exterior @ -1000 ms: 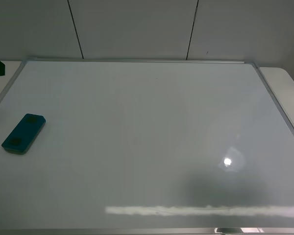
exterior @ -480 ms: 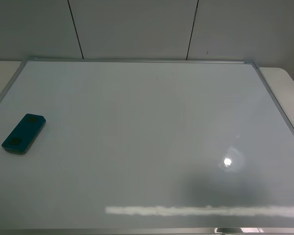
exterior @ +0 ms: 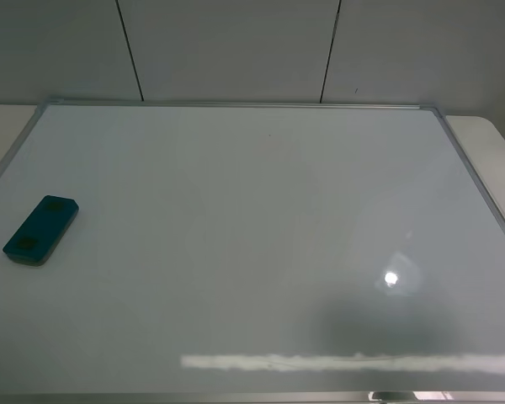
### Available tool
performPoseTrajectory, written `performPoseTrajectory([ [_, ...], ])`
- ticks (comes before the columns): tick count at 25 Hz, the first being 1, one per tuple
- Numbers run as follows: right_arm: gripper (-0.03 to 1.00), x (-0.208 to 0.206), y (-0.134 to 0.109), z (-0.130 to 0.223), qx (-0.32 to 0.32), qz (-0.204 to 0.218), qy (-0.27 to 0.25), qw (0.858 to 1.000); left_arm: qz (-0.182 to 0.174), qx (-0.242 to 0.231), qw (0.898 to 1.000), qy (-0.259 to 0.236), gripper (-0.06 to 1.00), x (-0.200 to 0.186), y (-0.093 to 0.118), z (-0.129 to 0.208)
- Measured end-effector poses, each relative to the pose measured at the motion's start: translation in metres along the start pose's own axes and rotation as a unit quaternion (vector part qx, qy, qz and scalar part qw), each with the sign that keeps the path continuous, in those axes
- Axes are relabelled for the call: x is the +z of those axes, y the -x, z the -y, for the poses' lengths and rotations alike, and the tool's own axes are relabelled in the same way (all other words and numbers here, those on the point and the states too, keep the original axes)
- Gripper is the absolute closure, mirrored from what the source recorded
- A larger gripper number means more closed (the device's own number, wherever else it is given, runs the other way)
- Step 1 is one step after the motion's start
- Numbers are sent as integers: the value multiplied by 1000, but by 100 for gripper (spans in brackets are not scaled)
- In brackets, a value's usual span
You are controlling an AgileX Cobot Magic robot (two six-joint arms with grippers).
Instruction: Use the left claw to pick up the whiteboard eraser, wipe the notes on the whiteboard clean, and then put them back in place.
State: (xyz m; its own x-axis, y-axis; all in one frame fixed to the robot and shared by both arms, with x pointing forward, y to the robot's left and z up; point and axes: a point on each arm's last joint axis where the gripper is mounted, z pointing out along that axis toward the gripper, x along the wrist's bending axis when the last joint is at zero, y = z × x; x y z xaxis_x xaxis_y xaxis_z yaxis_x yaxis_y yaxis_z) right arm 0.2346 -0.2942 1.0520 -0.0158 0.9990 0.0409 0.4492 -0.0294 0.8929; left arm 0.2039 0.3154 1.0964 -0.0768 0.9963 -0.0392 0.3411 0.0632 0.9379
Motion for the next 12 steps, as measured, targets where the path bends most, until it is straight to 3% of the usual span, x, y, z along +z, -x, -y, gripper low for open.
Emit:
performPoseTrajectory([
  [6, -3, 0, 0, 0, 0, 0, 0, 1000, -3, 11, 998, -58, -5, 34, 2, 26],
  [12, -3, 0, 0, 0, 0, 0, 0, 1000, 1, 30, 998, -53, -5, 40, 3, 29],
])
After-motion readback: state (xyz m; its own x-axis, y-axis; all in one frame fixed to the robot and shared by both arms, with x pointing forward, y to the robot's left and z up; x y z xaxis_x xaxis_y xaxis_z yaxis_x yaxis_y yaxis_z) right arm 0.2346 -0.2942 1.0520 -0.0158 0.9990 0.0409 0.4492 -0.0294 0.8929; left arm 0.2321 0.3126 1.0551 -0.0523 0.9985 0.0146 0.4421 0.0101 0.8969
